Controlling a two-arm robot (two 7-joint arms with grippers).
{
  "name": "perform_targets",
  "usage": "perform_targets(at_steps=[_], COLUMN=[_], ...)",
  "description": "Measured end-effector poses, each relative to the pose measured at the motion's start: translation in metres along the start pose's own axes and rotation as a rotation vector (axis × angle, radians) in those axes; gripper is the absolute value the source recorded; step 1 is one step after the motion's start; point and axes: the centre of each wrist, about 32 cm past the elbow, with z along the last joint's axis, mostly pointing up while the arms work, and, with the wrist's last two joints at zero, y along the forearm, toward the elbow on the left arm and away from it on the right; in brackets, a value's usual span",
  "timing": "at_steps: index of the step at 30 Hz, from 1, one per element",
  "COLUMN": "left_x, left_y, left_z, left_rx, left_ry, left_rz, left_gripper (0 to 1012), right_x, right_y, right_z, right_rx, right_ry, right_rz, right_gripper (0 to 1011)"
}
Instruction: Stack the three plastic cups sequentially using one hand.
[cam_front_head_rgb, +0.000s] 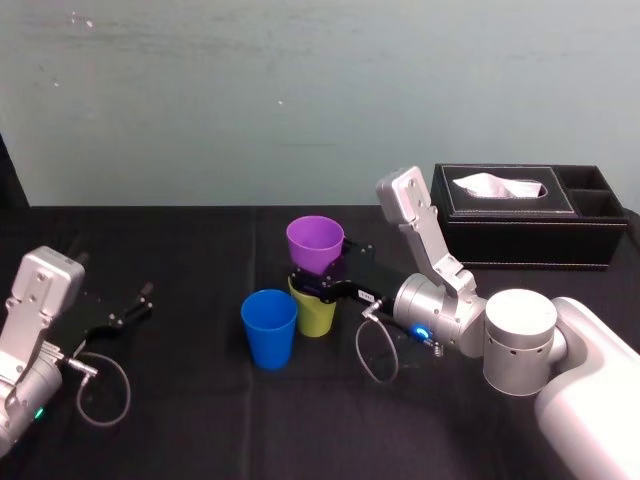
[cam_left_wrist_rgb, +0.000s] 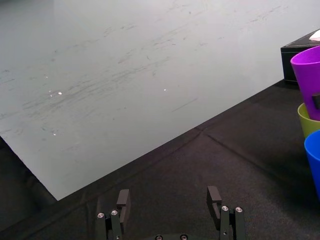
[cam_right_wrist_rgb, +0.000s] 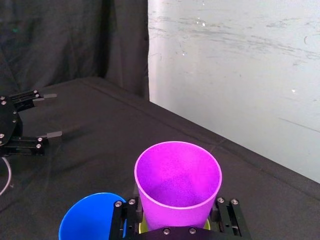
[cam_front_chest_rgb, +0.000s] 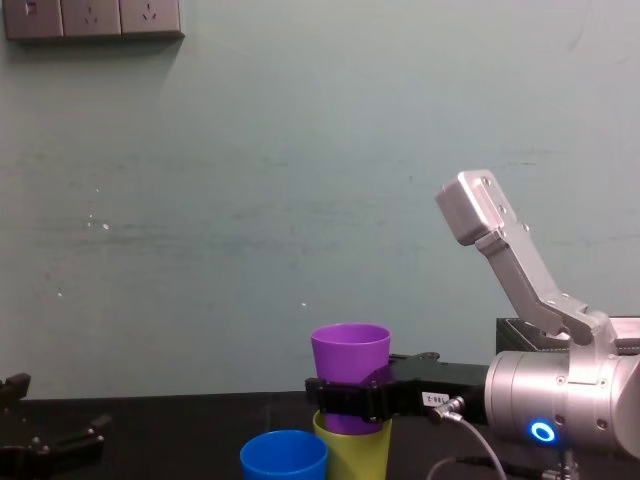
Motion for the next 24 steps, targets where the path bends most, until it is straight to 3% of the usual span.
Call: perform_targets(at_steps=[5, 12, 24], left_x=[0.0000, 0.0000, 0.0000], left_y=[0.0000, 0.0000, 0.0000], left_z=[0.0000, 0.0000, 0.0000], left_rx=[0.000, 0.000, 0.000], left_ry=[0.000, 0.000, 0.000], left_rz=[0.000, 0.000, 0.000], left_gripper=[1000, 1000, 1000], right_x=[-0.0001, 0.0000, 0.0003], right_y=[-0.0001, -0.0004, -0.0045], right_z=[0.0005, 0.0007, 0.0031], right_rx=[0.001, 0.001, 0.021], right_ry=[-0.001, 0.000, -0.008], right_rz=[0.000, -0.001, -0.010], right_gripper=[801, 997, 1004])
